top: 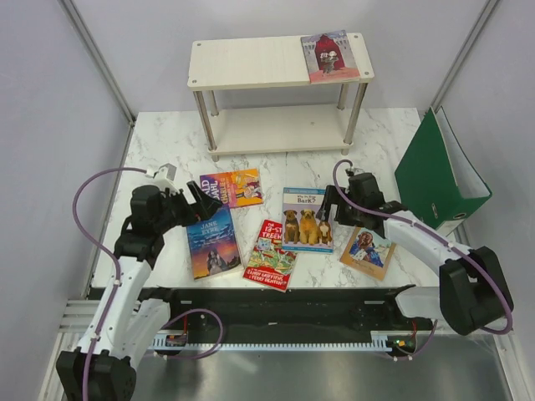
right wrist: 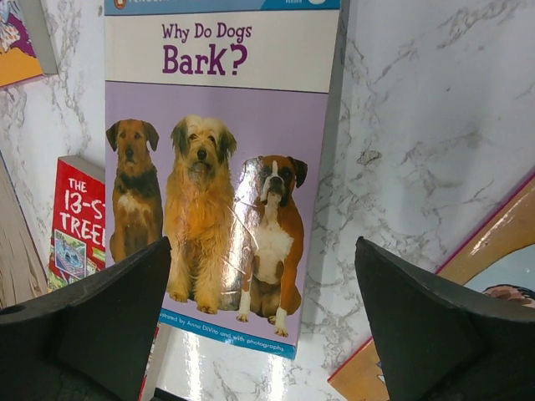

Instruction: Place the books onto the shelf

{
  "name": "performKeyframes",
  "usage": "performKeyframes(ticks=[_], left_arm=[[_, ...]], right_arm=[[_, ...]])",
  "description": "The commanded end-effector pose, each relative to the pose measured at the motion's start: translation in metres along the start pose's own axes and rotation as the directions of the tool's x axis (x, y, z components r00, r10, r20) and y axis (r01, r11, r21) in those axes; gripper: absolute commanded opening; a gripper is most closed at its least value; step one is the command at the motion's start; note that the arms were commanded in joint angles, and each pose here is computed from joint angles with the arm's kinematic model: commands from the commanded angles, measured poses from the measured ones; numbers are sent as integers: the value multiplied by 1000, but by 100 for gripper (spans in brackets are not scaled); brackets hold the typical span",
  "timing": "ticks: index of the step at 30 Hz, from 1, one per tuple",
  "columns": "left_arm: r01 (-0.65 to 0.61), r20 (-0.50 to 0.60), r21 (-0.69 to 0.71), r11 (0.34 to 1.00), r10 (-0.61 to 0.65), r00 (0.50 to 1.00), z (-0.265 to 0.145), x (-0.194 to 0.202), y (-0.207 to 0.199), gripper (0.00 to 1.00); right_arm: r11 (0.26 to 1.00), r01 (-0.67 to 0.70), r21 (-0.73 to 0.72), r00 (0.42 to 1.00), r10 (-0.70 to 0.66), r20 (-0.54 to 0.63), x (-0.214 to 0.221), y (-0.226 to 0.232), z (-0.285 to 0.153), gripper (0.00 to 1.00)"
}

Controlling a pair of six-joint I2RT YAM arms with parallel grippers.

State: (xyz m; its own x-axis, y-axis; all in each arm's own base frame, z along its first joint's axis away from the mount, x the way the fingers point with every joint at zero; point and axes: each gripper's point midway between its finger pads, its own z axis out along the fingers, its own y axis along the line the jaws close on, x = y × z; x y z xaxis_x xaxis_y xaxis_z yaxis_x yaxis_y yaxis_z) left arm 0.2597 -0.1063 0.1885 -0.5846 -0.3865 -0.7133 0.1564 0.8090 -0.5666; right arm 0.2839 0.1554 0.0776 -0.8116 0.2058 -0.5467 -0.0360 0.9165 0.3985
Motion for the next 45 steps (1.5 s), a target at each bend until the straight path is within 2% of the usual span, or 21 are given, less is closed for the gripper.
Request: performKeyframes(ticks=[1,4,5,9,12,15,17,18,21,22,24,29,35,41,45], left_arm=[[110,-46,59,992,-107,993,6,8,-12,100],[114,-186,134,984,-88,979,19,23,-27,100],[142,-265,129,981,-104,959,29,36,-25,100],[157,-415,100,982,-102,904,52,68,-40,100],[152,-441,32,988,-123,889,72,83,-47,100],[245,-442,91,965,-182,879,94,80,-66,100],[284,-477,159,946,-178,861,99,85,-79,100],[308,-508,145,940,-196,839,107,94,-80,100],[284,-524,187,940,-149,838,127,96,-98,100],[287,-559,142,948,-162,813,138,111,-90,100],[269,-588,140,953,-138,797,153,123,-98,100],[237,-612,146,960,-101,784,183,140,-119,100],[203,-581,105,974,-106,807,208,142,-115,100],[182,-615,53,982,-112,780,215,162,-105,98],[164,-617,2,986,-128,776,221,176,-93,97]], right_arm=[[998,-68,-17,997,68,-27,6,5,9,98],[995,-100,-29,993,98,-60,13,7,15,98],[994,-111,-17,991,110,-70,17,5,18,98],[990,-141,-24,987,138,-83,20,5,22,98],[986,-157,-55,984,152,-92,21,9,22,98],[982,-178,-71,981,171,-87,21,8,22,98],[976,-204,-80,975,196,-102,23,4,25,98],[973,-219,-77,972,211,-105,23,-1,26,98],[968,-239,-71,967,231,-111,27,-9,29,98],[968,-243,-68,966,235,-111,28,-12,30,98],[965,-255,-67,963,246,-110,29,-16,33,98],[954,-288,-82,951,275,-140,37,-18,39,98],[949,-289,-124,953,273,-135,32,-12,43,95],[943,-298,-151,950,277,-145,33,-8,44,95],[930,-327,-169,938,297,-180,42,-6,49,88]])
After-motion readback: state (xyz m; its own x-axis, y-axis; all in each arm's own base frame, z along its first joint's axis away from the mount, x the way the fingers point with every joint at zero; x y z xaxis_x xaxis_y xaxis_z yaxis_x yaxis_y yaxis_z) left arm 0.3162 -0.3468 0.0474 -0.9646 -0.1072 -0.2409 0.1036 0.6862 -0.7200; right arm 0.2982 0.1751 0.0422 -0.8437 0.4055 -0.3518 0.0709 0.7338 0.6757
